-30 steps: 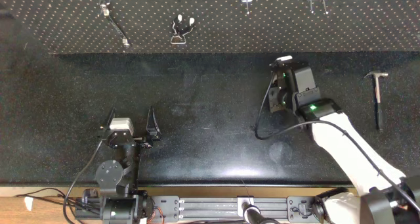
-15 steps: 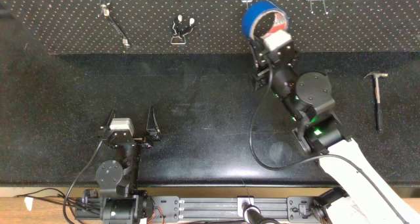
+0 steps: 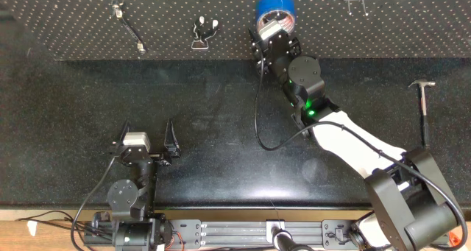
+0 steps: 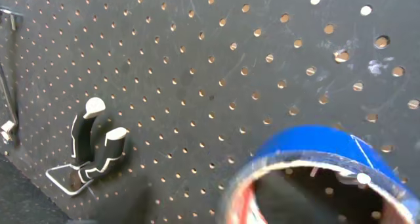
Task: Place Tools Onto Pegboard
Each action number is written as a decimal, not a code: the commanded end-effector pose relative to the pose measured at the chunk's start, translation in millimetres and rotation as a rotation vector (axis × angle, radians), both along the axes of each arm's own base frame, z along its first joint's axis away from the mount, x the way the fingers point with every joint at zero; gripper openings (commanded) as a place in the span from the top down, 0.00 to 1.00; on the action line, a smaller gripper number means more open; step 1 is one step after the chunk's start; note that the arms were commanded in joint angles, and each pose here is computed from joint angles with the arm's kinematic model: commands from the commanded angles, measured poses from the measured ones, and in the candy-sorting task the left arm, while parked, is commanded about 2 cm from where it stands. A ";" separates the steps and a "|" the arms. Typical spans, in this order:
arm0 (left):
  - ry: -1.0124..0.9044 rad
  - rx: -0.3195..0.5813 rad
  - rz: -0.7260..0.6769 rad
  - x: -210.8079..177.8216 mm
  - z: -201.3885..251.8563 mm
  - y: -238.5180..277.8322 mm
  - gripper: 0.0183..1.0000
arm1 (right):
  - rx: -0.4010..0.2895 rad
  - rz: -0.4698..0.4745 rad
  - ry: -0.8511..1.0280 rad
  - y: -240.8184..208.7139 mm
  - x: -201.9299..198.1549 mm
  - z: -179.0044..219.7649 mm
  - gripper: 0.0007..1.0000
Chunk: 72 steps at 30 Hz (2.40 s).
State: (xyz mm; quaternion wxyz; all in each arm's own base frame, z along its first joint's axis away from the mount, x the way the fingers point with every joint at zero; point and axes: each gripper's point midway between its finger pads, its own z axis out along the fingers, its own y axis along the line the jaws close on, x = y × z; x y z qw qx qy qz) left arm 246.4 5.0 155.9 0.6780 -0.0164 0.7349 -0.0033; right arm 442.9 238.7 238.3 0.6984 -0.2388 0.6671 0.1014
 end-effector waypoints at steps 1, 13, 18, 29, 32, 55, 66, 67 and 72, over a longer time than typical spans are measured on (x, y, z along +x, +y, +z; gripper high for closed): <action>0.001 0.008 -0.016 -0.3 -0.9 -3.1 0.00 | 0.075 0.031 0.003 2.4 -7.5 29.0 0.07; 0.000 0.008 -0.016 -0.4 -0.8 -3.1 0.00 | 0.030 -0.532 0.987 -221.5 -120.9 -99.0 0.06; 0.000 0.008 -0.017 -0.3 -0.8 -3.1 0.00 | -0.063 -0.699 1.186 -312.7 -177.1 -126.2 0.06; 0.000 0.008 -0.016 -0.4 -0.8 -3.1 0.00 | -0.205 -0.674 1.353 -383.2 -209.4 -172.6 0.05; 0.001 0.008 -0.016 -0.3 -0.9 -3.1 0.00 | -0.236 -0.639 1.395 -395.9 -219.3 -185.4 0.05; 0.000 0.008 -0.016 -0.3 -0.8 -3.1 0.00 | -0.191 -0.524 1.438 -411.6 -204.3 -235.4 0.50; 0.000 0.008 -0.017 -0.3 -0.8 -3.1 0.00 | -0.190 -0.523 1.440 -411.2 -204.8 -235.5 0.93; 0.001 0.008 -0.016 -0.3 -0.9 -3.1 0.00 | -0.190 -0.523 1.440 -411.2 -204.8 -235.5 0.92; 0.001 0.008 -0.016 -0.3 -0.9 -3.1 0.00 | -0.134 -0.601 1.304 -412.5 -189.7 -195.3 0.93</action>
